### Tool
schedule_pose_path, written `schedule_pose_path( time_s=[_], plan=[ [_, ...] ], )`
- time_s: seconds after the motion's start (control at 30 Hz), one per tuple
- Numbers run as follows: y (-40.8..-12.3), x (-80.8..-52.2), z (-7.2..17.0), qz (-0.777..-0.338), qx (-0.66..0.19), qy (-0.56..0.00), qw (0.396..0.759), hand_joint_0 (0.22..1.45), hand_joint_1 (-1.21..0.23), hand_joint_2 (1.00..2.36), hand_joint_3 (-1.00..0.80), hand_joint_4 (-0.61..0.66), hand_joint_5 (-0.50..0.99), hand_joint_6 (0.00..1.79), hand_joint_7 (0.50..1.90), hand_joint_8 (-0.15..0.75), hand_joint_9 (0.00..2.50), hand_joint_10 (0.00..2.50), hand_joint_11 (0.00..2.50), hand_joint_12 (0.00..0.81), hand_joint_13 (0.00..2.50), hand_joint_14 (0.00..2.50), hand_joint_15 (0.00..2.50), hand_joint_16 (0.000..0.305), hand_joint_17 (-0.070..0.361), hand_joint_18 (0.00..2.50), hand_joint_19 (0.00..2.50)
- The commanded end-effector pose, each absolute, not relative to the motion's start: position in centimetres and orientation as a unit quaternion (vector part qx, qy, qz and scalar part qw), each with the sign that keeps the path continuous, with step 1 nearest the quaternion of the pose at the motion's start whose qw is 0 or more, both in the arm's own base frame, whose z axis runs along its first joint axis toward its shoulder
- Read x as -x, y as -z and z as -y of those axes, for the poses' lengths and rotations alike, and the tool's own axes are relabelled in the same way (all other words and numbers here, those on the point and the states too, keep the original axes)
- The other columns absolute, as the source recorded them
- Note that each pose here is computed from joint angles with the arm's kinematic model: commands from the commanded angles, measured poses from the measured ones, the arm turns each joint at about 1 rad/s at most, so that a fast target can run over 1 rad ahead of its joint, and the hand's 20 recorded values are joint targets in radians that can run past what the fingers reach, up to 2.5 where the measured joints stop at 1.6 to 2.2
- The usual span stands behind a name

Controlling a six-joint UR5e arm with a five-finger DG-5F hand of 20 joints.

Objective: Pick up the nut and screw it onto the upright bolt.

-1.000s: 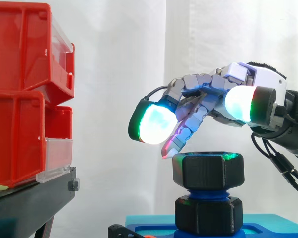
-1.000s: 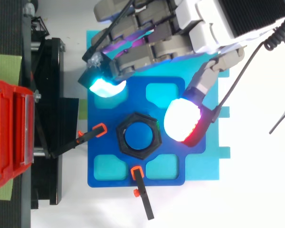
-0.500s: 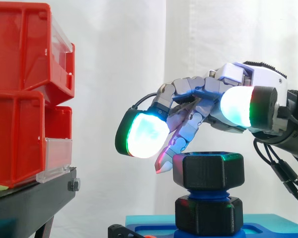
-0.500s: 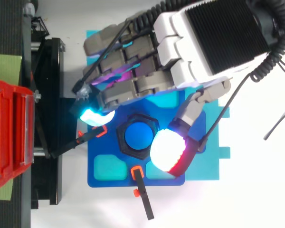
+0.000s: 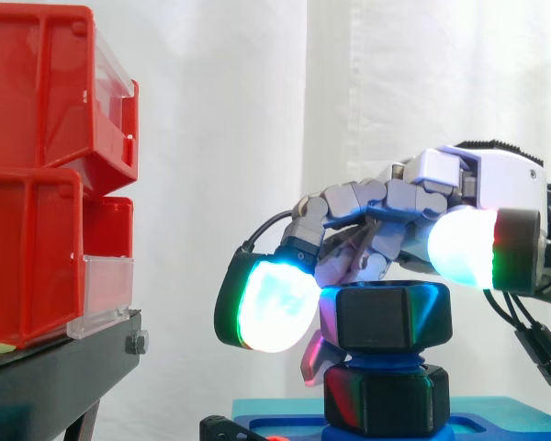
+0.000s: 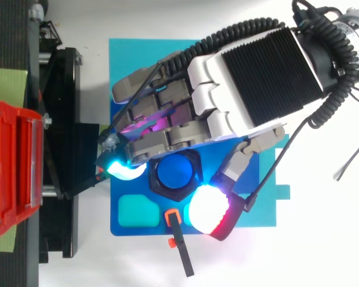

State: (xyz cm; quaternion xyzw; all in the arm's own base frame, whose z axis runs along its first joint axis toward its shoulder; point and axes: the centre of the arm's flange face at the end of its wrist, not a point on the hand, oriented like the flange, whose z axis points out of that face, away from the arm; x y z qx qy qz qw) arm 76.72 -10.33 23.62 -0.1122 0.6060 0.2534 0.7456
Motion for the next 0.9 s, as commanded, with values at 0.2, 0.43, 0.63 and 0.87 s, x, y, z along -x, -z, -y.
schedule_pose_path(
  time_s=[0.2, 0.43, 0.63, 0.87],
  plan=[
    [-22.8, -76.4, 10.3, -0.607, 0.115, -0.252, 0.745, 0.49, -0.22, 1.00, -0.50, 0.21, -0.04, 0.50, 0.95, 0.211, 1.16, 0.00, 0.00, 0.165, 0.83, 0.00, 0.00, 0.020, 0.046, 0.60, 0.10],
    [-22.8, -76.3, 10.9, -0.607, 0.112, -0.249, 0.746, 0.50, -0.23, 1.00, -0.50, 0.22, -0.04, 0.50, 1.00, 0.217, 1.16, 0.00, 0.00, 0.167, 0.84, 0.00, 0.00, 0.020, 0.045, 0.63, 0.11],
    [-23.1, -76.3, 11.4, -0.600, 0.118, -0.249, 0.751, 0.48, -0.20, 1.00, -0.50, 0.21, -0.03, 0.50, 1.04, 0.221, 1.17, 0.00, 0.00, 0.173, 0.85, 0.00, 0.00, 0.022, 0.049, 0.64, 0.12],
    [-23.4, -76.1, 12.8, -0.588, 0.127, -0.245, 0.760, 0.47, -0.18, 1.00, -0.50, 0.20, -0.02, 0.51, 1.12, 0.225, 1.17, 0.00, 0.00, 0.177, 0.85, 0.00, 0.00, 0.023, 0.051, 0.65, 0.13]
  ],
)
